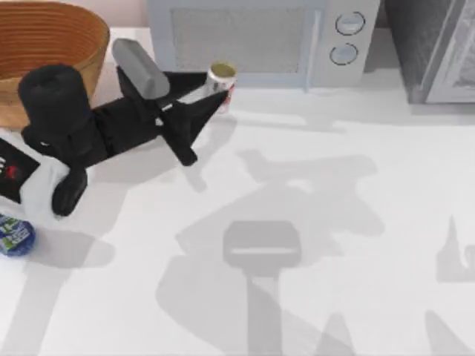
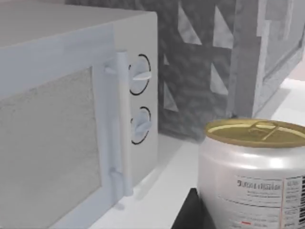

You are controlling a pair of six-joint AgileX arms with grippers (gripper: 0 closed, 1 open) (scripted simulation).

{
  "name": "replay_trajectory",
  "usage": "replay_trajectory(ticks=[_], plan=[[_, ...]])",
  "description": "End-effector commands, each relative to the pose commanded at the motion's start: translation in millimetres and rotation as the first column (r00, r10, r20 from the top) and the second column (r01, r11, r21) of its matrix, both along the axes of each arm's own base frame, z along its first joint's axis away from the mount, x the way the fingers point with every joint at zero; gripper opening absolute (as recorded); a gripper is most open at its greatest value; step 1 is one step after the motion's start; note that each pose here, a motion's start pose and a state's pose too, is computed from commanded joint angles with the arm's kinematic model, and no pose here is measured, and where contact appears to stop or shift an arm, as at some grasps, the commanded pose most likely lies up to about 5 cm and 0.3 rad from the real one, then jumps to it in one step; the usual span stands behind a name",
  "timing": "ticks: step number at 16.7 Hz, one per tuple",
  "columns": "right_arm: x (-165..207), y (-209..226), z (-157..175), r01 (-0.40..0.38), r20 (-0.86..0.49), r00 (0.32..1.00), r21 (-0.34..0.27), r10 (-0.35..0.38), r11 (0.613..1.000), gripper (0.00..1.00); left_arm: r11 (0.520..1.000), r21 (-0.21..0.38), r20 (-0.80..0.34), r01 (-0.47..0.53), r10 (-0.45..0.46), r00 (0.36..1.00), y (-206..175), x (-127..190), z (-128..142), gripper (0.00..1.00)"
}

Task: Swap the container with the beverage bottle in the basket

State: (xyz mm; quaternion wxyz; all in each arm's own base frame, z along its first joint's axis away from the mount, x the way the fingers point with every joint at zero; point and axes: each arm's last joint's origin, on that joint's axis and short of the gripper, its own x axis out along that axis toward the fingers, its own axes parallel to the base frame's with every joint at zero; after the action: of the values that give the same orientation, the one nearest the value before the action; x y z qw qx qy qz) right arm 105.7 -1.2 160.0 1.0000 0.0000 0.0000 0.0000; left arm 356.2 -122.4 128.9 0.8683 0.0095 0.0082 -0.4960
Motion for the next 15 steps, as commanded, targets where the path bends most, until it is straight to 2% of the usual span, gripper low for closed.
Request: replay_trajectory(ticks=[3,7,11,15], plan=[[0,0,0,0.0,0.0,1.0,0.0,0.0,1.0,1.0,0.988,-0.001,-0.026,0.153,-0.153,0.988,-22,6,-31,0.0],[0,0,0,0.0,0.0,1.0,0.0,0.0,1.0,1.0,0.946,-0.014,-0.055,0.325,-0.325,0.944,-44,9,-69,0.0],[0,0,0,0.0,0.0,1.0,0.0,0.0,1.0,1.0,0.896,-0.026,-0.045,0.444,-0.444,0.895,-59,13,-94,0.0],[0,0,0,0.0,0.0,1.0,0.0,0.0,1.0,1.0,0.861,-0.027,-0.009,0.508,-0.509,0.861,-67,18,-107,0.0]])
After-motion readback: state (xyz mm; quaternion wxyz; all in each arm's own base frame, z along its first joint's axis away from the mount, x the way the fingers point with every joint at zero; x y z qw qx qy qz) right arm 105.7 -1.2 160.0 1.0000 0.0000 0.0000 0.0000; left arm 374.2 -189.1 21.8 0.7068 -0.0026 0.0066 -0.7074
